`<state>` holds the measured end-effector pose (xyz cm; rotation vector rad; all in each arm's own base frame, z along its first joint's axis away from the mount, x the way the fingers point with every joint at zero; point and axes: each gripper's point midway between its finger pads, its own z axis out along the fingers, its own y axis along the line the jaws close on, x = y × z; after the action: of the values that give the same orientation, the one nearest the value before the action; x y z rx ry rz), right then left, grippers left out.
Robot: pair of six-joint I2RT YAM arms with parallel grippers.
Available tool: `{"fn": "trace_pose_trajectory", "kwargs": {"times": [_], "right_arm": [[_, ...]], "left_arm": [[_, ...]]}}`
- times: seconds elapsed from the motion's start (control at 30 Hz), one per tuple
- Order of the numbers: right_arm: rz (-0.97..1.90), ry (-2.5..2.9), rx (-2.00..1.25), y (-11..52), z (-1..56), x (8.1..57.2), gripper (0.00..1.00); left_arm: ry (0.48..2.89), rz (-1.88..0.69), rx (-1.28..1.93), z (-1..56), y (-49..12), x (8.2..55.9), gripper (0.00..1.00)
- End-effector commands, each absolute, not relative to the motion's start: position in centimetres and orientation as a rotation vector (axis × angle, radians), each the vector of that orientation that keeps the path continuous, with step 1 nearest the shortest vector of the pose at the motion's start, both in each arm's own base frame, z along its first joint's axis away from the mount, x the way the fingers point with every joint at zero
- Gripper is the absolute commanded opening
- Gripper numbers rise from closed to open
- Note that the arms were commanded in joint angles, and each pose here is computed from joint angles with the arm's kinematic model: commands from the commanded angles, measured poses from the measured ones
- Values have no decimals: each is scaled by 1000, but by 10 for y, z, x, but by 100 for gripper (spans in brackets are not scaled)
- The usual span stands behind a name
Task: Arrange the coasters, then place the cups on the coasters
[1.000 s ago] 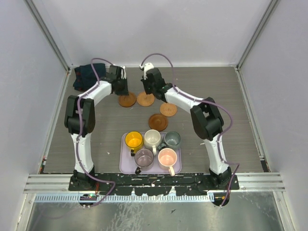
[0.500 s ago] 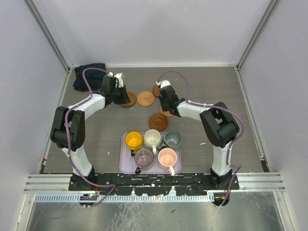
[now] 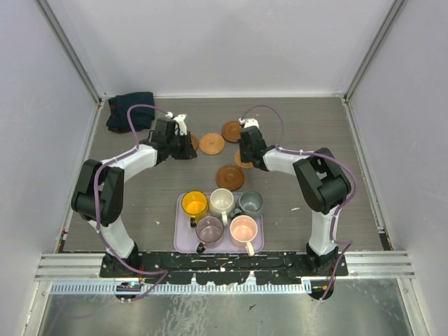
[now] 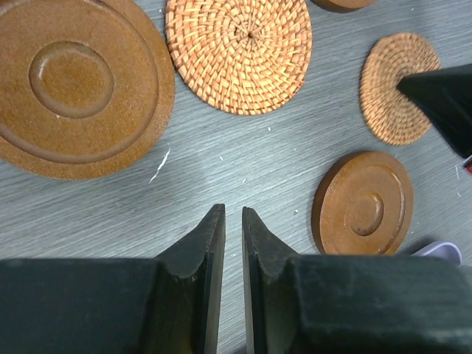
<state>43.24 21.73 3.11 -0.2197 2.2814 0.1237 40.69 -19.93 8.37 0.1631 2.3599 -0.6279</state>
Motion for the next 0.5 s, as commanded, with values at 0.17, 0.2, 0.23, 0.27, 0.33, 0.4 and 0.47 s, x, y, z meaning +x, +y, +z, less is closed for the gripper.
{"fn": "trace_pose_trajectory", "kwargs": {"times": [0.17, 0.2, 0.23, 0.27, 0.33, 0.4, 0.47], "right_arm": [[123, 2343, 47, 153, 27, 437, 1], [105, 2347, 60, 147, 25, 438, 1], [76, 2345, 77, 139, 25, 440, 1], [44, 2343, 96, 131, 25, 443, 1], [6, 2340, 129, 117, 25, 449, 1], [-22, 2338, 166, 104, 25, 457, 1], [-38, 2330, 207, 90, 27, 465, 1]], "left_arm": [[2284, -655, 178, 103, -203, 412, 17], [2286, -659, 178, 103, -204, 412, 17], [2286, -663, 178, 103, -204, 412, 17], [2288, -665, 179, 102, -205, 412, 17], [2290, -668, 178, 101, -205, 412, 17], [2294, -667, 179, 100, -205, 411, 17], [2290, -665, 184, 100, -204, 410, 17]]}}
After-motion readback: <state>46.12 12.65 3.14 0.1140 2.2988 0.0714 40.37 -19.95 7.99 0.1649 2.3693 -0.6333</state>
